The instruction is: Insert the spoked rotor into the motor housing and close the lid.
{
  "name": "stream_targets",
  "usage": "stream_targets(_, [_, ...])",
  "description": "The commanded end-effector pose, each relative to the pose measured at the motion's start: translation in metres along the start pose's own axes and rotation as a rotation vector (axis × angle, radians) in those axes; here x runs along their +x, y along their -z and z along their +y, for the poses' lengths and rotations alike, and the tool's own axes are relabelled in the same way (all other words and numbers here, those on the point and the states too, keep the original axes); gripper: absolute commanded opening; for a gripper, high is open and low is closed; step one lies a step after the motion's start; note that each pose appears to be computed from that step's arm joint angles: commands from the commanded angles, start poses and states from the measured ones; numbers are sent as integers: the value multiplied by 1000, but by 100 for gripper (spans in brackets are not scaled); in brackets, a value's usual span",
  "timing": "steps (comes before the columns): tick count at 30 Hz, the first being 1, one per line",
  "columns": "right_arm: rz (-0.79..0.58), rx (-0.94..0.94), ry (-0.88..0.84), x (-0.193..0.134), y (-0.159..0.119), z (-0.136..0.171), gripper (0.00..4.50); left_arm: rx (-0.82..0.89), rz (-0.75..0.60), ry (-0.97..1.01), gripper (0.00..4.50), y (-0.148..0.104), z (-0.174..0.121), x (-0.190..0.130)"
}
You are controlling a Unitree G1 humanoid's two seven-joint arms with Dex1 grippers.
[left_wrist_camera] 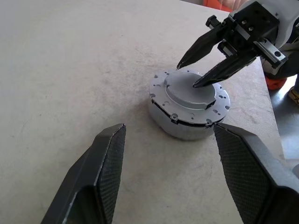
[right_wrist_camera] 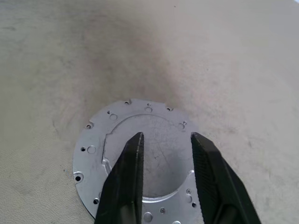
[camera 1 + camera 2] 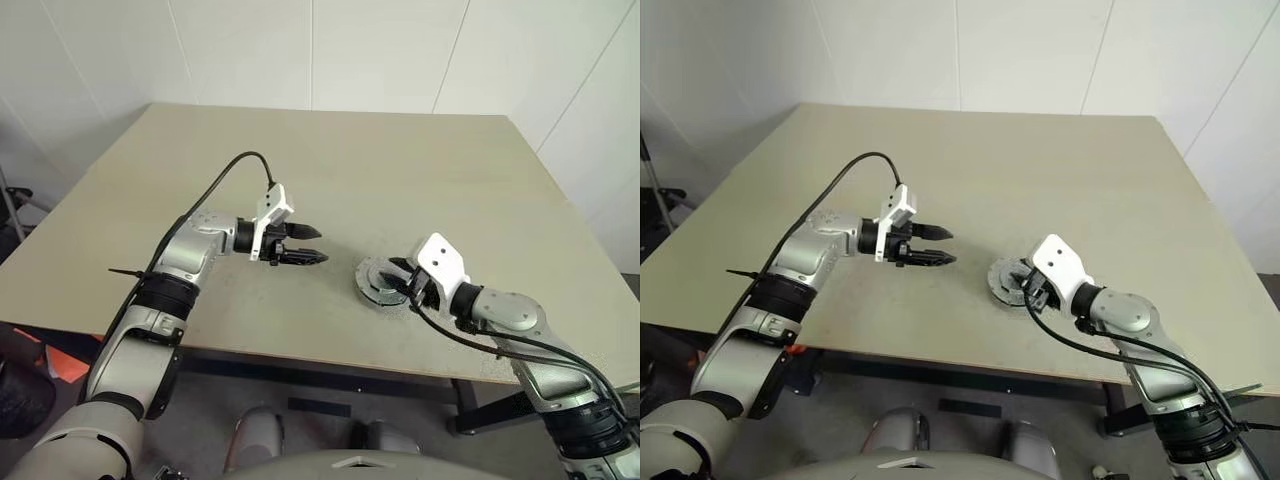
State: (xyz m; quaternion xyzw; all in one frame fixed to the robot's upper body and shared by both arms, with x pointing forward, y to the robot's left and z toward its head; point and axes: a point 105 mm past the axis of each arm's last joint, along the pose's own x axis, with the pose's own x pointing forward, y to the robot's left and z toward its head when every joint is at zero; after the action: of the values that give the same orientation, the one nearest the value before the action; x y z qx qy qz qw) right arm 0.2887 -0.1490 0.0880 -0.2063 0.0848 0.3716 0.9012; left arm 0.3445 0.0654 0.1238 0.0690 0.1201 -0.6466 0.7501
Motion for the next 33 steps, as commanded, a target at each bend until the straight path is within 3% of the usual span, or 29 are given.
stream_targets(1, [-76,2,41,-4,-20,-15,293,43,-26,-9,319,-14,1,-5])
stream_targets(6, [-2,45,-38,-2,-8,-6,448,43,-20,-7,319,-14,0,-5])
stream_targets(20, [5,121,-106,12,-5,6,448,43,-10,-7,319,-11,0,-6])
stream_targets(33, [68,225,-122,16,23,6,448,46,-12,-10,319,-12,-1,-8])
